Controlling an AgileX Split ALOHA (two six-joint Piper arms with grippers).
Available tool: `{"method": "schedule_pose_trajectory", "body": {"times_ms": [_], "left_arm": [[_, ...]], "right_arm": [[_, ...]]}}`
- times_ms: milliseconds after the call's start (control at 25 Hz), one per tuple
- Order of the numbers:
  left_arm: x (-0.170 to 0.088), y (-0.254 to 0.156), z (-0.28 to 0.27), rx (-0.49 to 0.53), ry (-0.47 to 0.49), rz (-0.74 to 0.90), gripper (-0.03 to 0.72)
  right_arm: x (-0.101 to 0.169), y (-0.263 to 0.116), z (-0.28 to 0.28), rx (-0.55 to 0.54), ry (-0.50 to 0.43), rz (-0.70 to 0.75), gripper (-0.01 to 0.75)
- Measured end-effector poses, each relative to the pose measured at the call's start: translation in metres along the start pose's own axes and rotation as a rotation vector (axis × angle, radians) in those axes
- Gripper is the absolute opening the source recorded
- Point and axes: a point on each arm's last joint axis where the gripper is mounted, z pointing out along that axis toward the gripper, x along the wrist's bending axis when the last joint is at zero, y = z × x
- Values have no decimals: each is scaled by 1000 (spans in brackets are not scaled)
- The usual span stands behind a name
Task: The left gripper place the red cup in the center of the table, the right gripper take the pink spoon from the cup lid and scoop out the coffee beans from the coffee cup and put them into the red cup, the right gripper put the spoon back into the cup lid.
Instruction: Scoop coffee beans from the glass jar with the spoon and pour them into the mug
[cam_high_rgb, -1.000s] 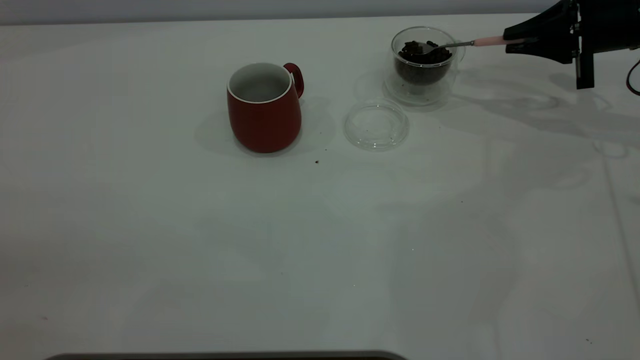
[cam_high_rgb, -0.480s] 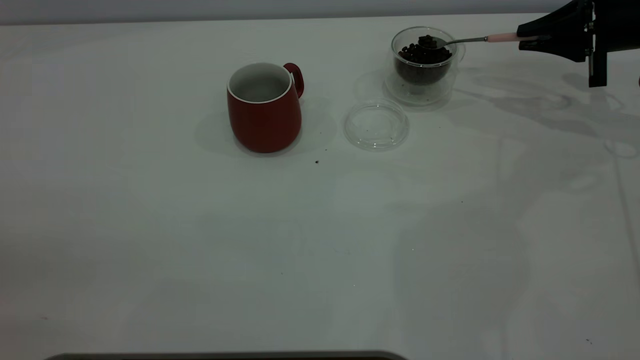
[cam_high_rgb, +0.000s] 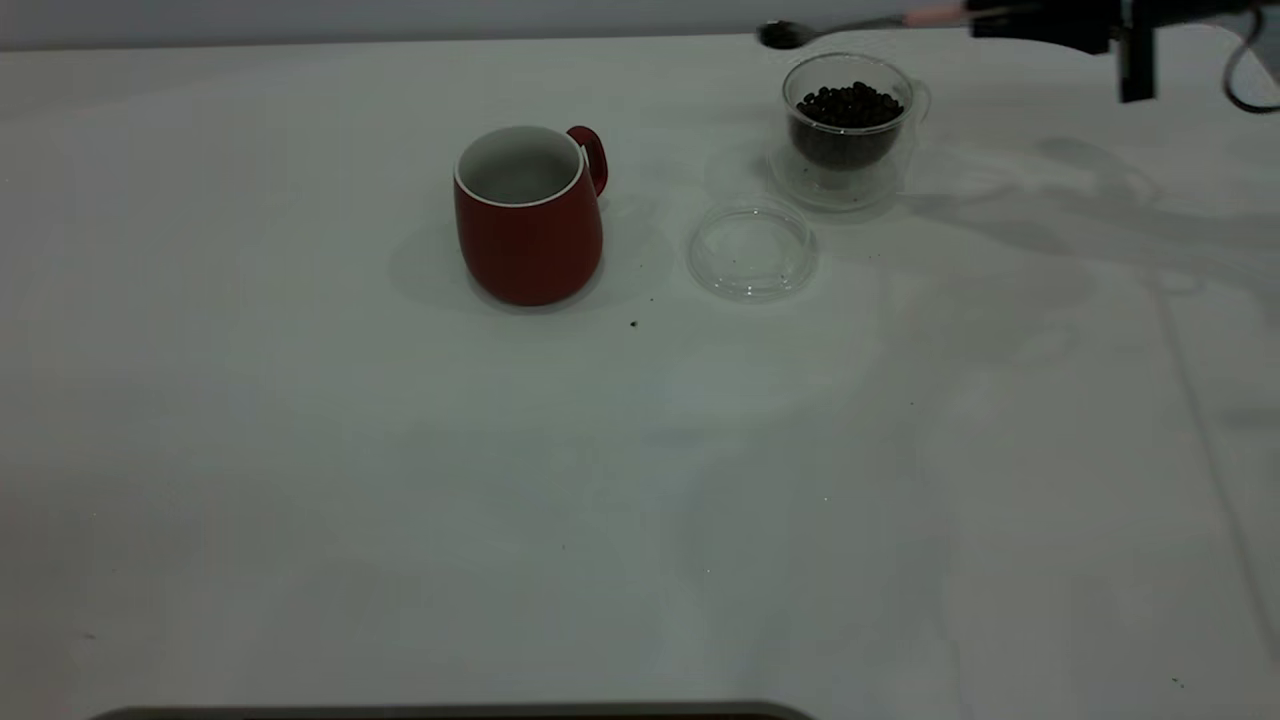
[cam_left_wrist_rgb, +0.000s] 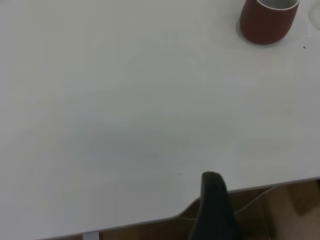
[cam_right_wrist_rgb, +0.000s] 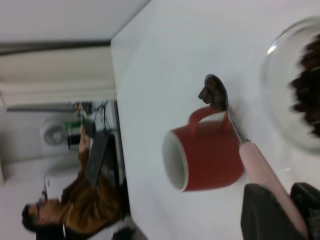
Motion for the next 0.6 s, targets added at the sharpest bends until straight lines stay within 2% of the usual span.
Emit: {"method": "schedule_pose_trajectory", "body": {"times_ms": [600], "left_arm": [[0, 0, 0, 0, 0, 0, 588]], "right_arm": [[47, -51, 93, 225, 22, -64, 110]]}}
